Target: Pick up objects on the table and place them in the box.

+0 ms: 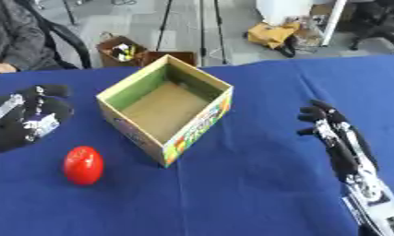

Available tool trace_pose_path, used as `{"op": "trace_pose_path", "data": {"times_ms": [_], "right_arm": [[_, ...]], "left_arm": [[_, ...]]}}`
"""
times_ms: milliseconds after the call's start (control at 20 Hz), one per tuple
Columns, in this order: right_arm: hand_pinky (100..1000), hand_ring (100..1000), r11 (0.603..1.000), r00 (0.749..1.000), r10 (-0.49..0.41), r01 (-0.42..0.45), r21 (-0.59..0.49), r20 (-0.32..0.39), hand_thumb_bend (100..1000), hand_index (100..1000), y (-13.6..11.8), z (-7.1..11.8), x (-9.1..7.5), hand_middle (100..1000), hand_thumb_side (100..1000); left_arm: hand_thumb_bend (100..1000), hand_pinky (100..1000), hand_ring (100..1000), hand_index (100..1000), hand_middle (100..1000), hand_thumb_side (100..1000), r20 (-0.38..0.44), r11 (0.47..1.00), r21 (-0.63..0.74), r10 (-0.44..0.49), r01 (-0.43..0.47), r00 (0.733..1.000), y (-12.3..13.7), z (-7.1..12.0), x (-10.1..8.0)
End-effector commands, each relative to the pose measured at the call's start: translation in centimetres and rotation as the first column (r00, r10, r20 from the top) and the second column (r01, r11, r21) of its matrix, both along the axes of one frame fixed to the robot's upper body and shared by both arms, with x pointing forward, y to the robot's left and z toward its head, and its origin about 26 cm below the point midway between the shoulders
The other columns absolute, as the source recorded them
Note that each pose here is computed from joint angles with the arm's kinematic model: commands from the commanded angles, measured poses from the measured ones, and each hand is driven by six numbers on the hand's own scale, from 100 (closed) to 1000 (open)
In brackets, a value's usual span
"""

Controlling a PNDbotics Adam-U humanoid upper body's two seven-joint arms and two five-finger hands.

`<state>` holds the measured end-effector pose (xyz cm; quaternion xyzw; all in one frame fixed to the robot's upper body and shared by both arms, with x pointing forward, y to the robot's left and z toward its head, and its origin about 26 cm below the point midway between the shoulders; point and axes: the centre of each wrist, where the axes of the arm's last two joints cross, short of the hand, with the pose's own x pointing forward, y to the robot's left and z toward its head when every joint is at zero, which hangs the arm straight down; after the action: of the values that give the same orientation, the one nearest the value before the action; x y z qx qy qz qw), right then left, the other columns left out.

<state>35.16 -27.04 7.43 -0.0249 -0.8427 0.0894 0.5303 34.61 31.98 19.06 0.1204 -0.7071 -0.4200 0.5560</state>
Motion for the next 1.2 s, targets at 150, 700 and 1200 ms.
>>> {"op": "trace_pose_path", "data": {"times_ms": [150, 700, 1200], "right_arm": [[618, 777, 1.000, 1.000, -0.003, 0.004, -0.017, 0.030, 125, 898, -0.4, 0.9, 0.1, 744, 673], [618, 777, 1.000, 1.000, -0.004, 0.004, -0.015, 0.031, 125, 898, -0.4, 1.0, 0.1, 744, 672], [618, 777, 1.000, 0.999, -0.003, 0.003, -0.013, 0.033, 124, 898, -0.3, 1.1, 0.1, 744, 672]], "left_arm": [[600, 809, 806, 878, 813, 658, -0.010, 0.989, 0.146, 0.006, -0.004, 1.000, 0.9, 1.6, -0.1], [707, 790, 788, 870, 793, 685, -0.046, 0.951, 0.308, 0.060, -0.043, 0.997, 0.7, -0.4, 0.7], [678, 773, 767, 864, 780, 693, -0.014, 0.895, 0.442, 0.072, -0.058, 0.997, -0.2, -1.4, 1.0]]}}
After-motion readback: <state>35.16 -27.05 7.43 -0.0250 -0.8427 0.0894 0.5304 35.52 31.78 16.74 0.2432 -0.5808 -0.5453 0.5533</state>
